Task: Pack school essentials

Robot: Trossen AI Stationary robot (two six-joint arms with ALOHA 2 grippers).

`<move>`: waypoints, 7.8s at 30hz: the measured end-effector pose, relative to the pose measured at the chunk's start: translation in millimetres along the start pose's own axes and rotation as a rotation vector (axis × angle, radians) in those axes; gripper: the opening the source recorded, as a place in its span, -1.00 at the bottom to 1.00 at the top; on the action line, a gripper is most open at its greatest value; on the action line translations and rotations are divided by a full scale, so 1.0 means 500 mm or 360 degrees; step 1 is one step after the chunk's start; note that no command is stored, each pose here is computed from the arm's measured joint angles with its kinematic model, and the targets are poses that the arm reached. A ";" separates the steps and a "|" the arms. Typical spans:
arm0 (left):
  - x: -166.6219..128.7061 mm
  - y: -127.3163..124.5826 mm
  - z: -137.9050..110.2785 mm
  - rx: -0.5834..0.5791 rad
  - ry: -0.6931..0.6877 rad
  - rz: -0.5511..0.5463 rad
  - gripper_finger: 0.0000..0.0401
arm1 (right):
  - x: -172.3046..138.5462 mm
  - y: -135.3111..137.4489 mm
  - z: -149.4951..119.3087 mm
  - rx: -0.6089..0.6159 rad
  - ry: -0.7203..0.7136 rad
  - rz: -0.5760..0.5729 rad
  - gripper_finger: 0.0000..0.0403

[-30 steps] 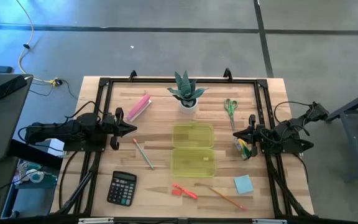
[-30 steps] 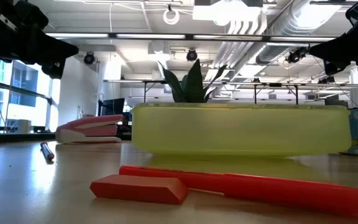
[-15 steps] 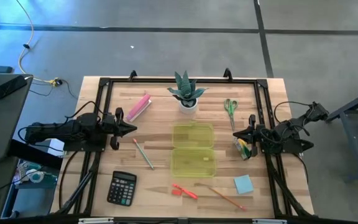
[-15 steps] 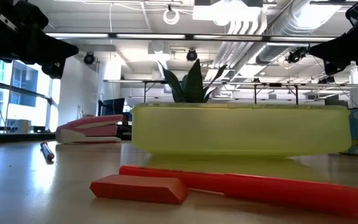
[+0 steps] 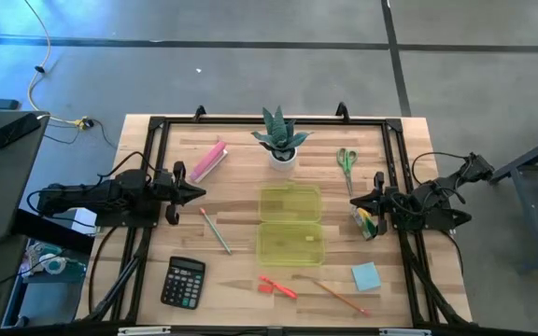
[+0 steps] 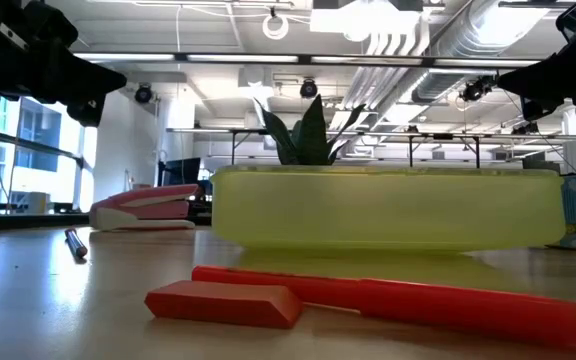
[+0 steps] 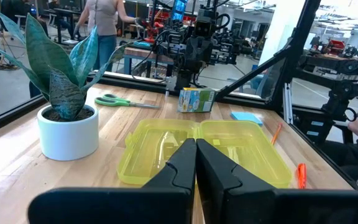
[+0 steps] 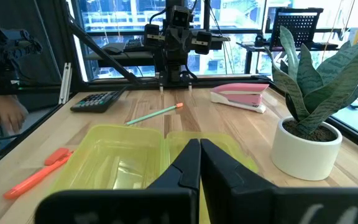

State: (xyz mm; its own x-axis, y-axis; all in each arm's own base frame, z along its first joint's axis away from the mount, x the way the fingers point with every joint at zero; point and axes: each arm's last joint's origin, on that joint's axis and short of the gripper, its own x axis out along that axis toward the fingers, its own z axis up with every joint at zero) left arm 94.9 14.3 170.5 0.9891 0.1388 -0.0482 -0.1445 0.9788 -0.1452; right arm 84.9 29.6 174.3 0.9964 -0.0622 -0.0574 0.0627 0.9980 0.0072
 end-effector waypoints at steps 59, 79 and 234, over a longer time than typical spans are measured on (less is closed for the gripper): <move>0.000 0.000 0.000 0.0000 0.0000 0.0000 -1.00 | 0.000 0.000 0.000 0.0000 0.0000 -0.0001 -1.00; 0.000 0.000 0.000 -0.0001 0.0000 0.0000 -1.00 | 0.000 0.000 0.000 0.0000 0.0000 0.0000 -1.00; 0.283 -0.053 -0.076 0.1062 0.2733 -0.0264 -0.16 | 0.000 0.000 0.000 0.0000 0.0000 0.0000 -1.00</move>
State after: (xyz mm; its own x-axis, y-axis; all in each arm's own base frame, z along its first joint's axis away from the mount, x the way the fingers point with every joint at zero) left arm 237.5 2.5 129.8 -0.1825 0.1778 -0.9670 0.3954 0.9137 0.0934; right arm 84.9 29.6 174.3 0.9964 -0.0623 -0.0575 0.0629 0.9980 0.0072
